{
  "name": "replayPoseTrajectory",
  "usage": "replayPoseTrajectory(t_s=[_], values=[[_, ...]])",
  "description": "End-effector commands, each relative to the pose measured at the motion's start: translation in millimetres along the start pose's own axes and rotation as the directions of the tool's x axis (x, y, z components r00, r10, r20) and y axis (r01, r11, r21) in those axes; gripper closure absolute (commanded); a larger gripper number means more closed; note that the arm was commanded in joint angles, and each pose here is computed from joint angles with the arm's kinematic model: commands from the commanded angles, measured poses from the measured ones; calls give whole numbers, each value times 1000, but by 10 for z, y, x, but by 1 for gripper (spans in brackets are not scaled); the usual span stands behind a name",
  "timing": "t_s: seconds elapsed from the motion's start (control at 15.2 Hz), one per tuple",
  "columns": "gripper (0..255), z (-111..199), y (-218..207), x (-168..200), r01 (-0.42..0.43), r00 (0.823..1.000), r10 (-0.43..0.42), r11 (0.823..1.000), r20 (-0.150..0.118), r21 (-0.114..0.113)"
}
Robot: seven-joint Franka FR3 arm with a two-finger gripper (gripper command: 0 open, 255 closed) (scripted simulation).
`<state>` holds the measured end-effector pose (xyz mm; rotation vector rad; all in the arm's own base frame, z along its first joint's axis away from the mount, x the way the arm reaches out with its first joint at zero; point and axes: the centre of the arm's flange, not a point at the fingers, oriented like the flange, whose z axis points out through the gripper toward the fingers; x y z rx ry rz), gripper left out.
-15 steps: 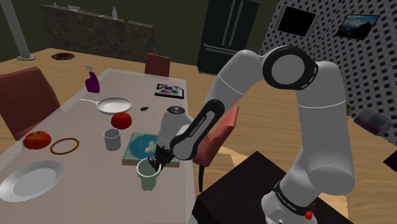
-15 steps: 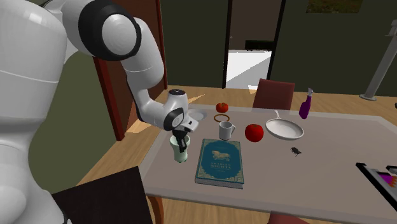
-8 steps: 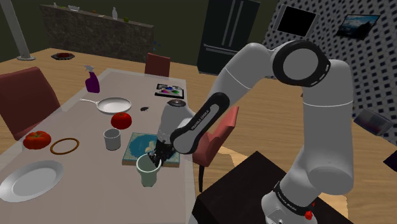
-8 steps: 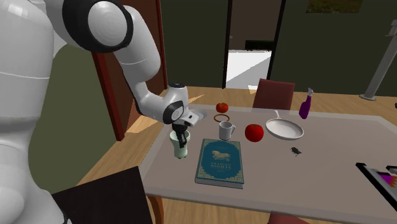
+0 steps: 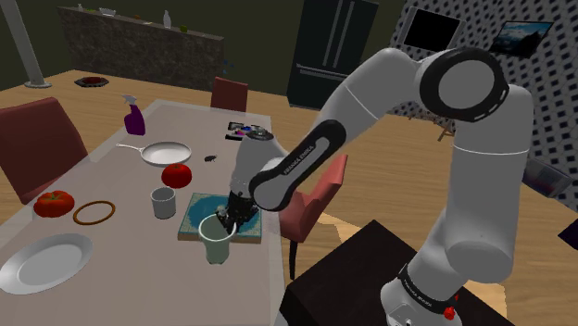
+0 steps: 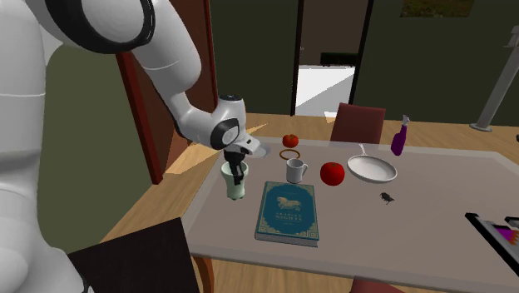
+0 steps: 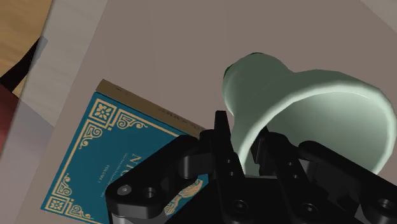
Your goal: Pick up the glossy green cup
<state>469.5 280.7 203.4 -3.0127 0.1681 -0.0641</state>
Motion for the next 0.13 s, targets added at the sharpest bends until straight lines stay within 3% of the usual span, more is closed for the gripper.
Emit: replayPoseTrajectory(t_s=[0.0,0.07], values=[[255,-65,-14,-6,0,1000,0,1000,0,0],[255,-65,-14,-6,0,1000,0,1000,0,0]])
